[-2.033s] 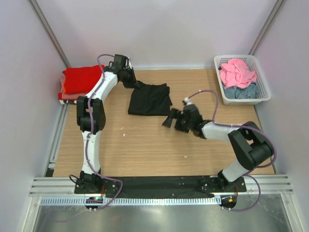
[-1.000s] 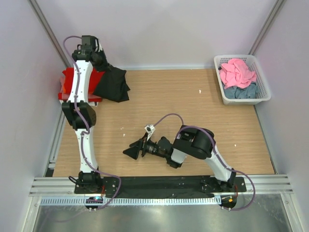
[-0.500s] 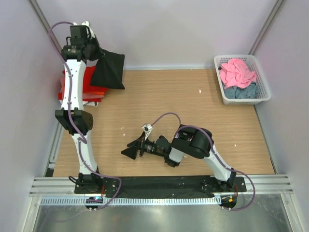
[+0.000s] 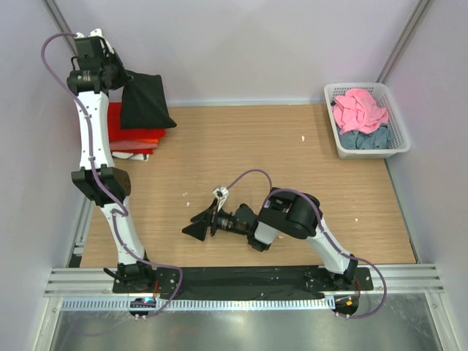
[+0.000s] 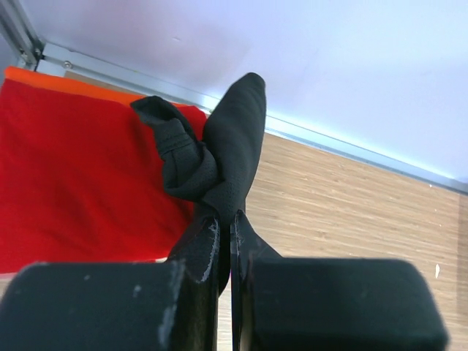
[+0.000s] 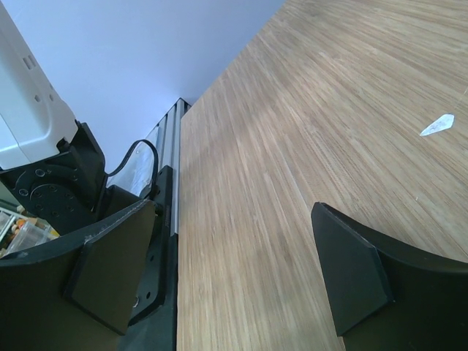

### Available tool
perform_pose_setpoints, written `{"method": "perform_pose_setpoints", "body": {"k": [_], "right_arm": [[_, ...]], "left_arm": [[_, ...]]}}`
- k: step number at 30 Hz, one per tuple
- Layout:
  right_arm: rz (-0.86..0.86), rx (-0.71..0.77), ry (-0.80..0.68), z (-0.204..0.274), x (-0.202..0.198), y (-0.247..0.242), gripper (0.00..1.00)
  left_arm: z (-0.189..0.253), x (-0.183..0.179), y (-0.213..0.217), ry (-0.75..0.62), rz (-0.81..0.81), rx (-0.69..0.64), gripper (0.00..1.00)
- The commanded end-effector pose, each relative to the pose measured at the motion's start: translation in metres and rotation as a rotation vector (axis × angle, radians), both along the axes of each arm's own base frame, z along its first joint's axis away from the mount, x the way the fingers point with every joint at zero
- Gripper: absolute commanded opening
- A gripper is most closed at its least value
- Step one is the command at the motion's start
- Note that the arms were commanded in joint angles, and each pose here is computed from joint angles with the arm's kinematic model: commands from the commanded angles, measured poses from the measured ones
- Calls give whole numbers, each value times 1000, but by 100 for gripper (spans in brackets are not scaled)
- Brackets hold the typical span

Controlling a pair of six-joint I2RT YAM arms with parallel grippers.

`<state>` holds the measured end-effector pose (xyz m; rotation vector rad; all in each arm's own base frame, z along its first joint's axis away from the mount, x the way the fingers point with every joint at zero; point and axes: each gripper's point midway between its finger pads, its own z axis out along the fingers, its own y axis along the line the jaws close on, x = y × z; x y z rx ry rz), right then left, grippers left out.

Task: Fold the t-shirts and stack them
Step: Neatly place the folded tshirt to the corner

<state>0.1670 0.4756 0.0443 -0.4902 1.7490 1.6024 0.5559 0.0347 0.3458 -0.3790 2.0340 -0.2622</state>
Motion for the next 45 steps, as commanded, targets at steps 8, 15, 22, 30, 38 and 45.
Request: {"method": "perform_pose_setpoints", "body": {"k": [8,15,22,30,38,45], "right_arm": [[25,-613,357,-211,-52,-85,97],[24,-612,378,-216,-49,-85,97],[30,-617,386,-219,-50,-86,97],[28,-629,385,-222,-47,-87,97],[28,-630,391,-223,-46,-87,97],[31,-628,382,-221,-44,-85,98]], "left_arm": [[18,22,47,-114,87,55,0],[-11,34,85,-63,210,176,0],[-37,50,115,-41,305,264,0],[-83,59,145,40,401,372,5],[-139,59,169,146,415,358,55],[-125,45,166,156,448,348,99]]}}
